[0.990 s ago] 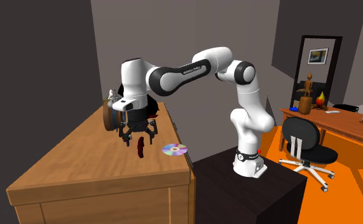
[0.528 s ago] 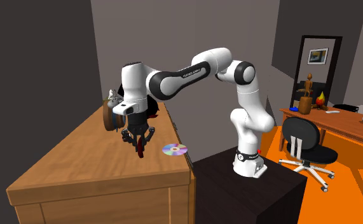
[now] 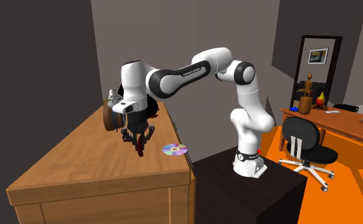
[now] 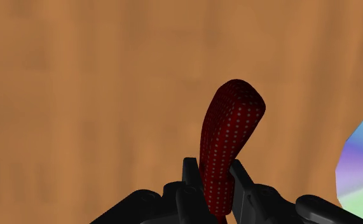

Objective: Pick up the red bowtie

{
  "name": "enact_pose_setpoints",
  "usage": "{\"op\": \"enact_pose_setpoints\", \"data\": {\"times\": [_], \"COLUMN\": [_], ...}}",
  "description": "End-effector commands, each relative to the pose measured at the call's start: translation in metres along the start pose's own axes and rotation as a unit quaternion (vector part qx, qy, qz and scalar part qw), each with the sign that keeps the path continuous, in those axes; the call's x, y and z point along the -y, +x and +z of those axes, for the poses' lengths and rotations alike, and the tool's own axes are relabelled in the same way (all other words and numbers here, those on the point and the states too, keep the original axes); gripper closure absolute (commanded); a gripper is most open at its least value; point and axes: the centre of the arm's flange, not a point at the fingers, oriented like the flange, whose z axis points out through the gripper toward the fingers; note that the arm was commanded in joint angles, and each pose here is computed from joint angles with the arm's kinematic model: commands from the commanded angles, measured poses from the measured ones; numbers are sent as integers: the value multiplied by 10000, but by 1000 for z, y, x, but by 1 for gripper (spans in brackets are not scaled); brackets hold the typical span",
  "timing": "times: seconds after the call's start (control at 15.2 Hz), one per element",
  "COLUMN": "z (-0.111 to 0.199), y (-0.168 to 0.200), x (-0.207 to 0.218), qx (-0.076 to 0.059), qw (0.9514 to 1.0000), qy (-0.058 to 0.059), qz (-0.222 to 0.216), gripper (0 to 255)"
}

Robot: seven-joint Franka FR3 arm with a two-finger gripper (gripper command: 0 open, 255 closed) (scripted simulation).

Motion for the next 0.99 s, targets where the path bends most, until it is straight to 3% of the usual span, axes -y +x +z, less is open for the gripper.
{"op": "enact_pose_setpoints", "data": {"times": [0.0,0.92], "z": [-10,-74], "y": [0,-2], "x": [1,2], "qx": [0,0], "qw": [10000,10000], "qy": [0,0], "qz": [0,0], "gripper": [255,255]}}
